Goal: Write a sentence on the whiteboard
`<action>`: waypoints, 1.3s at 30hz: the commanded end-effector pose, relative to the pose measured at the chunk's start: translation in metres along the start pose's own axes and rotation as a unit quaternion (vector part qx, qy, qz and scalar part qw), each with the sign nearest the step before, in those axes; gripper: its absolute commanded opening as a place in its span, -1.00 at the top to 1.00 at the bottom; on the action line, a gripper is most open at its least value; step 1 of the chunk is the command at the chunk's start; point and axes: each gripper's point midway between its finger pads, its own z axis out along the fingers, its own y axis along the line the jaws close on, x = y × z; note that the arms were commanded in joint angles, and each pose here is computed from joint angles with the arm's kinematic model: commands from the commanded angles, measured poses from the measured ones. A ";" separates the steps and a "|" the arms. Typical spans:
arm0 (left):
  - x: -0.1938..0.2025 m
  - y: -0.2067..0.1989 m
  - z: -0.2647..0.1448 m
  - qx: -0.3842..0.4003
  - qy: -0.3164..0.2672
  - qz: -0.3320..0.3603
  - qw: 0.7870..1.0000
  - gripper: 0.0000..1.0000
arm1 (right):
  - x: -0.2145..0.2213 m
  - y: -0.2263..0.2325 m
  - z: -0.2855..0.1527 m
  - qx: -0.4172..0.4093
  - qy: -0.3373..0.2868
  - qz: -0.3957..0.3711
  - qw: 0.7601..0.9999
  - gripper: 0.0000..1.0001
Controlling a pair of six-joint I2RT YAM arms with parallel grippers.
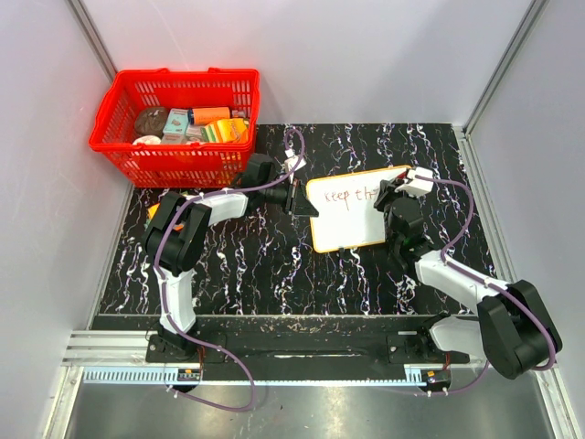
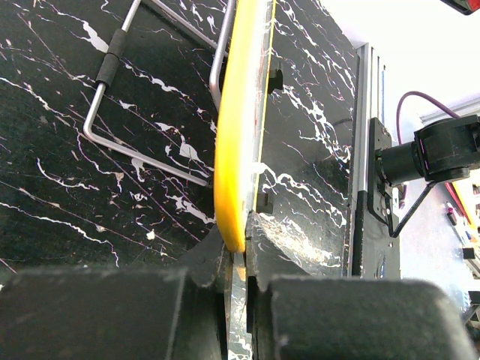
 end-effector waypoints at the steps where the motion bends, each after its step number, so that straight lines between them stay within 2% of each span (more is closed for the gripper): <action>1: 0.050 0.031 0.011 -0.048 0.054 0.002 0.997 1.00 | 0.000 0.001 0.000 -0.005 0.001 0.014 1.000 1.00; 22: 0.050 0.030 0.011 -0.048 0.054 0.003 0.997 1.00 | 0.023 -0.017 -0.012 0.017 0.036 0.003 0.999 1.00; 39: 0.051 0.030 0.012 -0.046 0.055 0.003 0.997 1.00 | -0.005 -0.026 -0.007 0.054 -0.002 -0.001 0.999 1.00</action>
